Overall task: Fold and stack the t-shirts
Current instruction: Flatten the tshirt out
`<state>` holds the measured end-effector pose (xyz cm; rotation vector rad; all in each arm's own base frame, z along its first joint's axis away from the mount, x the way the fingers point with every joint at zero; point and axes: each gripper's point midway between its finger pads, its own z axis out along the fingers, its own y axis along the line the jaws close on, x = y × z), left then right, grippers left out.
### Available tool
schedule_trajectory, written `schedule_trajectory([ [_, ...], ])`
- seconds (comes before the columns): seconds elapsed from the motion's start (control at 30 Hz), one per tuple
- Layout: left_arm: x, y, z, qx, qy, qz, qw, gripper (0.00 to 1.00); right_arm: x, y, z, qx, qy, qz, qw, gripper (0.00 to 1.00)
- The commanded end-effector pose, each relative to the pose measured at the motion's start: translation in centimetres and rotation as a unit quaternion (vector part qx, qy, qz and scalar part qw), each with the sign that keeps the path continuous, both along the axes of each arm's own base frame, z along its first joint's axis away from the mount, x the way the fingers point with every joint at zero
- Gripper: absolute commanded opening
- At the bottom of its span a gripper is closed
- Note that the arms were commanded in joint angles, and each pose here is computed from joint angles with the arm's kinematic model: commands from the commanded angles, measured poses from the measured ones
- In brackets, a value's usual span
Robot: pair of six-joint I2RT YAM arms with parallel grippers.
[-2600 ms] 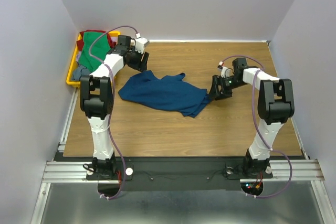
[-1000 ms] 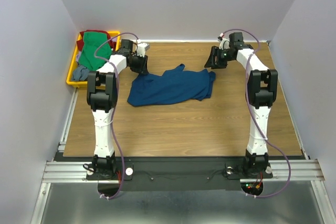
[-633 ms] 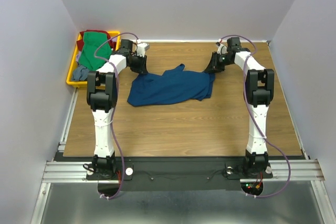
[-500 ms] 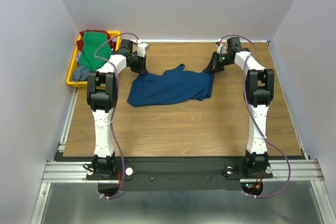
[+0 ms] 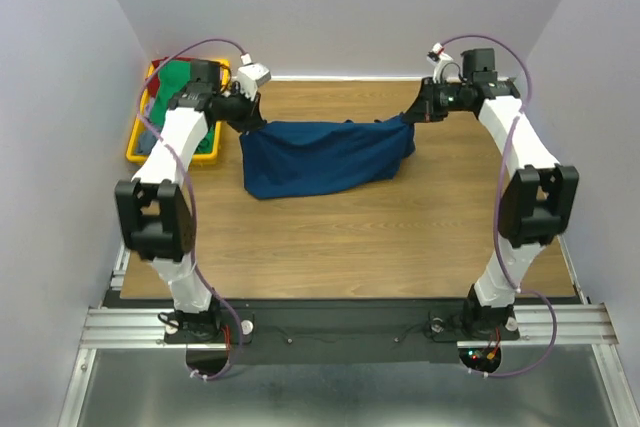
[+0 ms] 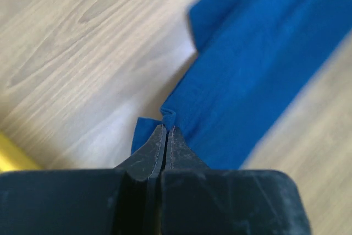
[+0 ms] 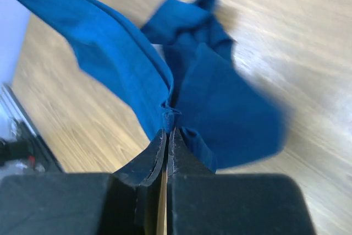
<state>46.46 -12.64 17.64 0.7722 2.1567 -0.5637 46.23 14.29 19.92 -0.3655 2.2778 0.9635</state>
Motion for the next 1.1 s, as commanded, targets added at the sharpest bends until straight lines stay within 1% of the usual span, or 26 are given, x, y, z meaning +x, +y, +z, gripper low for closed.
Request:
schedule_trajectory([
  [0.0, -7.8, -0.2, 0.1, 0.037, -0.021, -0.139, 0.989, 0.00, -5.2, 0.0, 1.1, -0.024, -0.033, 0.072, 0.997, 0.01],
  [0.03, -10.3, 0.0, -0.9, 0.044, 0.001, -0.166, 0.985, 0.00, -6.3, -0.1, 0.6, -0.035, -0.042, 0.096, 0.994, 0.01],
  [0.07, -13.7, 0.4, -2.2, 0.062, -0.006, -0.224, 0.973, 0.00, -8.9, 0.0, 0.1, -0.037, -0.023, 0.115, 0.992, 0.01],
  [0.13, -17.4, 0.9, -3.7, 0.080, -0.013, -0.283, 0.956, 0.00, -12.2, 0.2, -1.1, -0.039, -0.012, 0.158, 0.987, 0.01],
  [0.17, -19.2, 1.4, -3.7, 0.103, -0.042, -0.315, 0.942, 0.00, -14.4, -0.1, -2.0, -0.053, -0.013, 0.196, 0.979, 0.02],
  [0.2, -22.2, 2.0, -6.2, 0.118, -0.040, -0.368, 0.921, 0.00, -17.2, 0.0, -3.4, -0.058, 0.001, 0.226, 0.972, 0.03],
  [0.23, -23.4, 2.7, -6.3, 0.150, -0.068, -0.390, 0.906, 0.03, -18.6, -0.6, -4.3, -0.082, -0.020, 0.266, 0.960, 0.05],
  [0.27, -24.4, 3.2, -7.1, 0.167, -0.075, -0.406, 0.895, 0.07, -20.8, -1.0, -5.3, -0.089, 0.001, 0.285, 0.954, 0.07],
  [0.3, -26.3, 3.8, -9.0, 0.183, -0.078, -0.440, 0.876, 0.12, -22.1, -1.3, -6.0, -0.101, 0.004, 0.305, 0.947, 0.08],
  [0.33, -26.7, 4.2, -9.5, 0.199, -0.088, -0.447, 0.868, 0.16, -23.9, -2.3, -7.4, -0.128, 0.005, 0.327, 0.936, 0.16],
  [0.37, -26.9, 5.0, -9.4, 0.228, -0.104, -0.444, 0.860, 0.19, -24.3, -2.8, -7.9, -0.144, 0.004, 0.328, 0.934, 0.24],
  [0.4, -27.7, 5.4, -10.4, 0.236, -0.100, -0.446, 0.857, 0.21, -24.6, -3.3, -8.1, -0.160, 0.003, 0.324, 0.932, 0.35],
  [0.43, -27.5, 5.6, -10.2, 0.246, -0.110, -0.443, 0.855, 0.23, -24.5, -4.0, -8.3, -0.185, 0.001, 0.316, 0.930, 0.55],
  [0.47, -27.4, 5.7, -9.9, 0.254, -0.118, -0.437, 0.855, 0.27, -24.2, -4.2, -8.0, -0.192, 0.001, 0.307, 0.932, 0.62],
  [0.5, -27.1, 5.6, -9.4, 0.253, -0.127, -0.432, 0.856, 0.27, -23.7, -4.2, -7.6, -0.194, -0.005, 0.300, 0.934, 0.69],
  [0.53, -26.8, 5.3, -9.0, 0.244, -0.124, -0.414, 0.868, 0.29, -23.2, -3.9, -7.1, -0.187, -0.013, 0.294, 0.937, 0.78],
  [0.6, -25.4, 4.0, -7.1, 0.214, -0.145, -0.398, 0.880, 0.36, -21.0, -2.9, -5.8, -0.169, -0.026, 0.267, 0.948, 0.79],
  [0.63, -25.2, 3.0, -6.9, 0.178, -0.130, -0.384, 0.896, 0.41, -20.0, -2.3, -6.2, -0.149, 0.003, 0.242, 0.959, 0.79],
  [0.67, -24.5, 2.5, -6.3, 0.159, -0.127, -0.371, 0.906, 0.45, -18.7, -2.0, -6.1, -0.144, 0.005, 0.227, 0.963, 0.79],
  [0.73, -21.5, 1.2, -3.8, 0.128, -0.146, -0.336, 0.921, 0.47, -14.6, -1.5, -5.4, -0.140, -0.011, 0.186, 0.972, 0.77],
  [0.77, -20.1, 0.7, -4.0, 0.109, -0.133, -0.320, 0.932, 0.49, -13.1, -1.5, -5.6, -0.140, 0.016, 0.141, 0.980, 0.76],
  [0.8, -18.1, 0.0, -2.4, 0.081, -0.128, -0.271, 0.950, 0.52, -10.0, -1.7, -6.2, -0.153, 0.014, 0.115, 0.981, 0.75],
  [0.9, -15.4, -1.1, -2.2, 0.042, -0.102, -0.233, 0.966, 0.53, -6.8, -1.6, -7.7, -0.154, 0.050, 0.078, 0.984, 0.71],
  [0.97, -14.3, -1.6, -3.5, 0.053, -0.083, -0.209, 0.973, 0.52, -5.4, -1.9, -8.6, -0.160, 0.061, 0.054, 0.984, 0.71],
  [1.0, -13.2, -1.7, -3.9, 0.052, -0.081, -0.176, 0.980, 0.52, -4.6, -2.1, -9.9, -0.168, 0.075, 0.044, 0.982, 0.71],
  [1.07, -11.9, -0.8, -6.2, 0.089, -0.064, -0.136, 0.985, 0.52, -3.0, -2.9, -10.6, -0.190, 0.074, 0.016, 0.979, 0.72],
])
